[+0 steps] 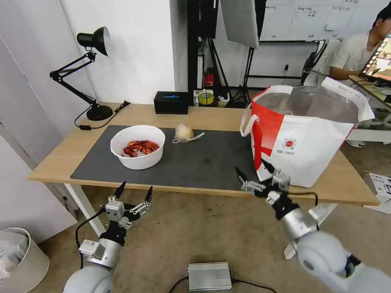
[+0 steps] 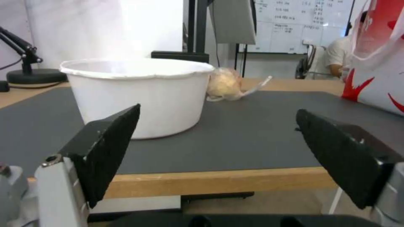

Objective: Pick up the trash from the table and place it into the takeout bag.

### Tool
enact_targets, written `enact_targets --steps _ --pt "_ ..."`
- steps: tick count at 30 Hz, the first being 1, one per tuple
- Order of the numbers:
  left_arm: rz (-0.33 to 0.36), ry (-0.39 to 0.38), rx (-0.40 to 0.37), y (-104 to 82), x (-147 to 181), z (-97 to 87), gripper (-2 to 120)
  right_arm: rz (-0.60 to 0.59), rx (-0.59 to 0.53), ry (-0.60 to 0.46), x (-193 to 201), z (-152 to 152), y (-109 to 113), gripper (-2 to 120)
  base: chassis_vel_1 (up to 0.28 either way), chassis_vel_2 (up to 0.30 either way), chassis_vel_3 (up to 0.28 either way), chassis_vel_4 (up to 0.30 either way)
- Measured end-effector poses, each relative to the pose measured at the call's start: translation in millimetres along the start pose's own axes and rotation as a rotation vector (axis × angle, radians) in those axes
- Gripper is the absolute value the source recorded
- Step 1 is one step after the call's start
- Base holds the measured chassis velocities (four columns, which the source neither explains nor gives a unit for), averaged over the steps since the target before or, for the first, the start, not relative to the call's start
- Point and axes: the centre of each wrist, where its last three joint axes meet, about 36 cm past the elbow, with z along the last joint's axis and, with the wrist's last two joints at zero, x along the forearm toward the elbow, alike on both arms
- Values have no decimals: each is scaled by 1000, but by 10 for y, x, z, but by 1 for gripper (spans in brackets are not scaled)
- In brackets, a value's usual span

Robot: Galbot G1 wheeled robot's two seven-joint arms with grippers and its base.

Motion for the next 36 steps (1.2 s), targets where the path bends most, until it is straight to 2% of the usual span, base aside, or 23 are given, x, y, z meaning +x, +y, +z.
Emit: enact_targets --steps 21,36 --pt "1 8 -3 -39 62 20 100 31 0 12 68 142 88 100 0 0 0 0" --pt "-6 3 -1 -79 90 23 100 19 -21 15 -13 164 28 100 0 0 0 0"
